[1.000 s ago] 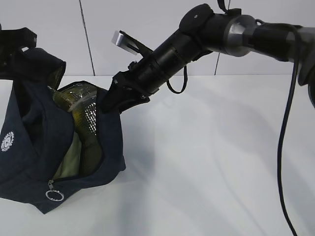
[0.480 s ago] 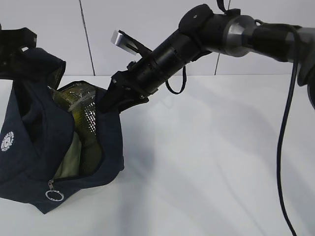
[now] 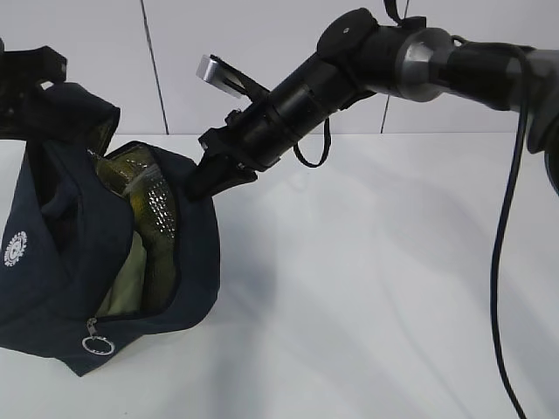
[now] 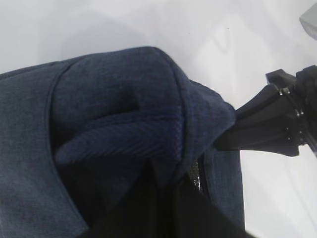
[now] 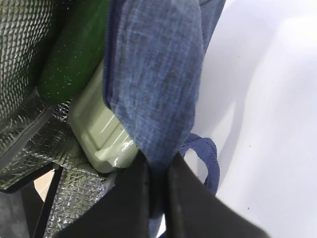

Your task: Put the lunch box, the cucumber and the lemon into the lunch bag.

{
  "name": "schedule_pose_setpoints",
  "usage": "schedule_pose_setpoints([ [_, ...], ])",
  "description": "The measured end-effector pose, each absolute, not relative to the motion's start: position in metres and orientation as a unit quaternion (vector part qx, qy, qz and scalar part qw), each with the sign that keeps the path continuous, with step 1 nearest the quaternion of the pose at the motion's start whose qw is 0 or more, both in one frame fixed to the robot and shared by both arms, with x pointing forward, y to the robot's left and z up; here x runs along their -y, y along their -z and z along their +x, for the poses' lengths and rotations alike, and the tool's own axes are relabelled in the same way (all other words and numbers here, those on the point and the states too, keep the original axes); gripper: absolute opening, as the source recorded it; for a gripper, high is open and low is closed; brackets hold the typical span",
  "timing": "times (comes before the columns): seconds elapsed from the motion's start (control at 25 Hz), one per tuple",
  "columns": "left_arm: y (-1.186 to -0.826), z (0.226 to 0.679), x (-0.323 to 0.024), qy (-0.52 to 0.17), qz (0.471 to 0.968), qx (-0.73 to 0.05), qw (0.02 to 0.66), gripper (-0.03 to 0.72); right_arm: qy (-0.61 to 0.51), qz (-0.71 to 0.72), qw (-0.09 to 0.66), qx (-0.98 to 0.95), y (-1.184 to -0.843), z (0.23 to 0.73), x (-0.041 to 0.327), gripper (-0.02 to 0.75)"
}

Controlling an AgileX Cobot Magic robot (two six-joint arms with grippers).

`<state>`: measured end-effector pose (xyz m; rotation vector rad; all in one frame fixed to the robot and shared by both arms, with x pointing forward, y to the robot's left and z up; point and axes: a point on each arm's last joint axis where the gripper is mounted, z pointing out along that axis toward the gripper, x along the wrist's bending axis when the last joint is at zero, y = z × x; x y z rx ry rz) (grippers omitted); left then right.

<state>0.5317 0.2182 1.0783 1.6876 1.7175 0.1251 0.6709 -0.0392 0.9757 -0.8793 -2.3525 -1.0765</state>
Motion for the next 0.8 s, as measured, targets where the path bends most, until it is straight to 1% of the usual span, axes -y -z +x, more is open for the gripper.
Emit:
schedule_pose_setpoints([
  [0.28,-1.080,0.531,-0.214,-0.029,0.651,-0.660,0.375,-0.006,0.375,-0.321,0.183,0.850,-0.984,0.674,0.041,0.027],
  [0.56,-1.085,0.530,-0.205,0.003,0.651,-0.637,0.413,-0.006,0.357,-0.340,0.130,0.860,-1.031,0.666,0.053,0.027],
  [0.8,-1.085,0.526,-0.187,0.016,0.667,-0.615,0.420,-0.006,0.329,-0.366,0.081,0.867,-1.068,0.655,0.067,0.025],
])
